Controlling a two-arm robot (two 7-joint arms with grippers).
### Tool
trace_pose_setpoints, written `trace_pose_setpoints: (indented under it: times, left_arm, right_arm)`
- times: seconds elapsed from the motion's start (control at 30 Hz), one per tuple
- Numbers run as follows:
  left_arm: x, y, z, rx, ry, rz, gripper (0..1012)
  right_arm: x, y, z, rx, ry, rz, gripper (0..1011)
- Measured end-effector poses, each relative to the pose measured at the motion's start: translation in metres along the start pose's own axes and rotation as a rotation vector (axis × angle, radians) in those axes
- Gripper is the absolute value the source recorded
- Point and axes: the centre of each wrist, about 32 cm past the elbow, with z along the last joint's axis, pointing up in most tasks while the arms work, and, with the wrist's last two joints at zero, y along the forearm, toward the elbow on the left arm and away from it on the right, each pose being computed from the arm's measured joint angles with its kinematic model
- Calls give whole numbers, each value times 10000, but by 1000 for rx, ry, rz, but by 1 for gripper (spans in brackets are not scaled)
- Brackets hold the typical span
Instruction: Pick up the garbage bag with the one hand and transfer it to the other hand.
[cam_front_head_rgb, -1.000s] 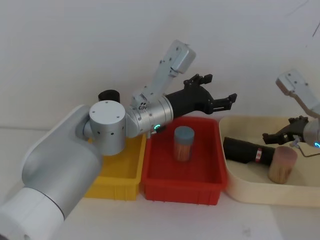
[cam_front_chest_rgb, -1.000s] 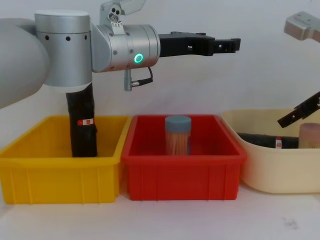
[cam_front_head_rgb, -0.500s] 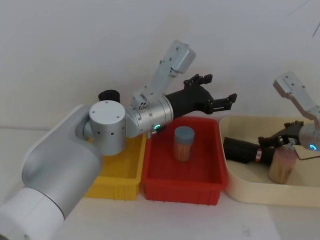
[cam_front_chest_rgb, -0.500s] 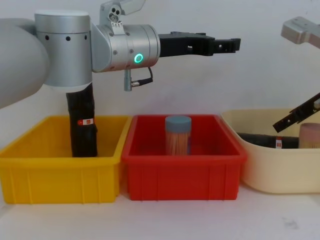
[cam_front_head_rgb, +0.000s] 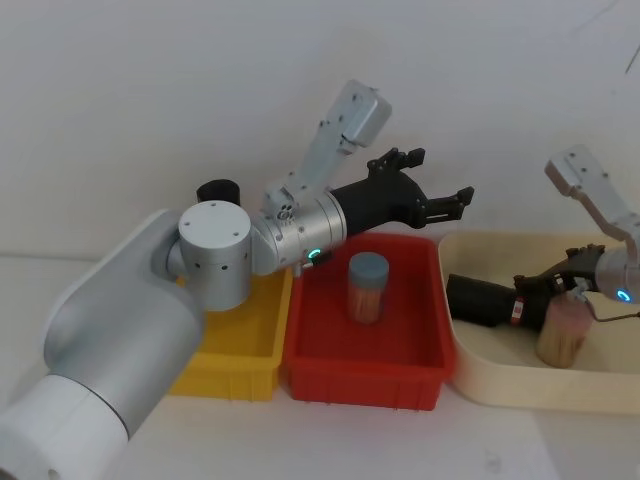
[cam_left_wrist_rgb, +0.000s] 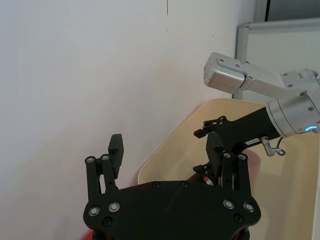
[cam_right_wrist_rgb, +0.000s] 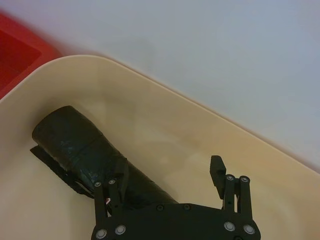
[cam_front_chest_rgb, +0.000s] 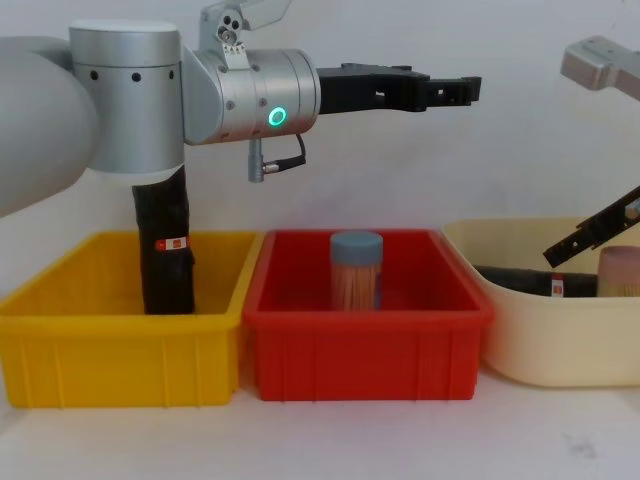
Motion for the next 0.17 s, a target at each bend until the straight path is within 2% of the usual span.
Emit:
trace_pose_setpoints:
  times: [0.17]
  left_arm:
    - [0, 0, 0, 0, 0, 0, 1001]
  right_arm:
    - [-3, 3, -1, -1, 2, 1, 1002]
